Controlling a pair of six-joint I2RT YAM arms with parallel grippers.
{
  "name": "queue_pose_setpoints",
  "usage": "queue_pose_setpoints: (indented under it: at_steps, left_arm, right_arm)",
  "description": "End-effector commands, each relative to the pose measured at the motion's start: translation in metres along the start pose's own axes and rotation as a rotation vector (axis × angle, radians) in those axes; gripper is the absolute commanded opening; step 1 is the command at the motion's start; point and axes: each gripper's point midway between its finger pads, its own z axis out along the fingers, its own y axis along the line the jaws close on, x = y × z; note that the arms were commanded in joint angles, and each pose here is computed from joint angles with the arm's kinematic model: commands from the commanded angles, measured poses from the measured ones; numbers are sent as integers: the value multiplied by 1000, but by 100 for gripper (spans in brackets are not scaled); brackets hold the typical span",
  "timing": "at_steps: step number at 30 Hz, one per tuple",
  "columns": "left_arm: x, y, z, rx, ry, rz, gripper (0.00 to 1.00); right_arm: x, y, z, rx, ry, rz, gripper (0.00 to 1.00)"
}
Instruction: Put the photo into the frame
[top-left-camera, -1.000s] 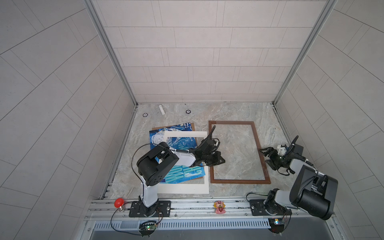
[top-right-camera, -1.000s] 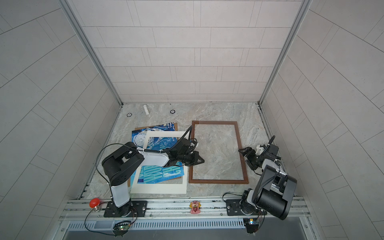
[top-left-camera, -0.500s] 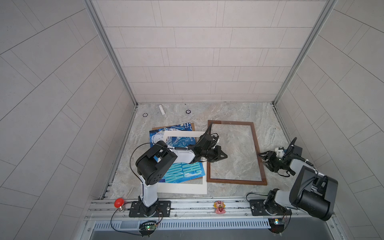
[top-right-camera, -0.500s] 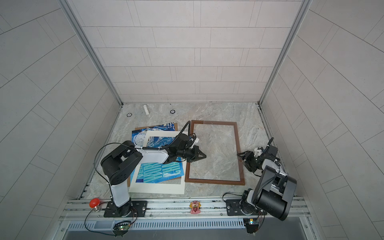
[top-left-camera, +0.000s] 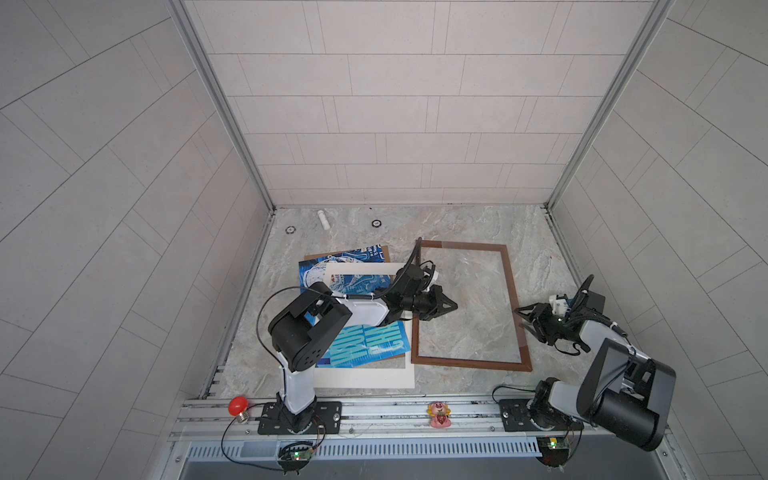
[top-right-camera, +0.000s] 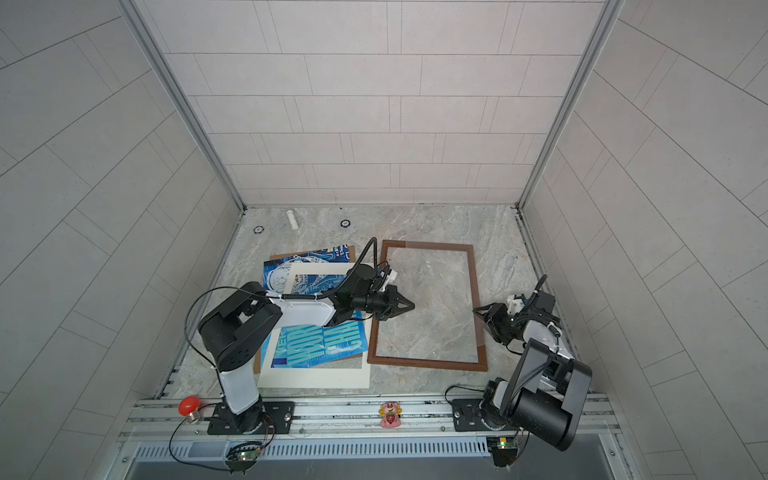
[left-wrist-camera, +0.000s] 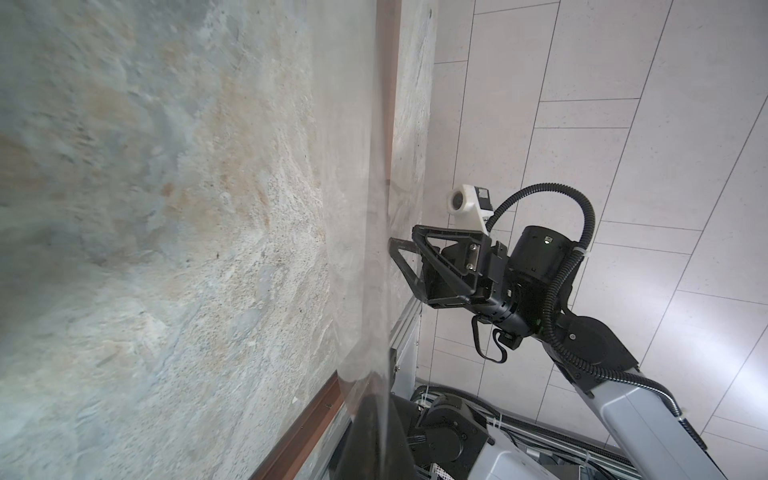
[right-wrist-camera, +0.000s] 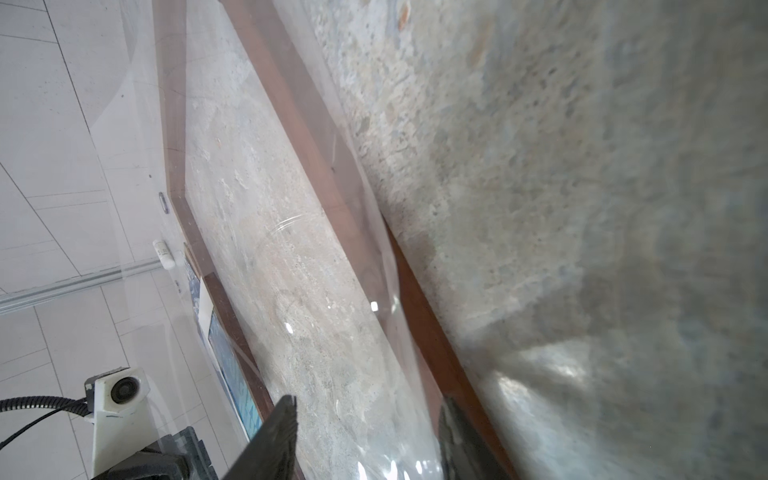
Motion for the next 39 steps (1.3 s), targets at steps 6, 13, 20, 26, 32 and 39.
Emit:
queue_pose_setpoints:
  at_steps: [6,13,20,26,32,39]
  left_arm:
    - [-2,-15,-10,37,-7,38,0]
    - [-1,-19,-13,29,12,68,0]
    - [4,-5,-17,-7,6,54,0]
    - [11,16,-20,-57,8,81,0]
    - [14,29,-23,-99,17,116,0]
    - [17,42,-30,-125,24,73,0]
  right_arm:
    - [9,4,-4,-12,16,-14,38]
    - [9,6,-4,-26,0,-26,18]
    - [18,5,-2,-37,31,-16,4]
    - [28,6,0,-16,43,-50,0]
    - [39,5,2,-8,60,-59,0]
    - [49,12,-2,-43,89,-14,0]
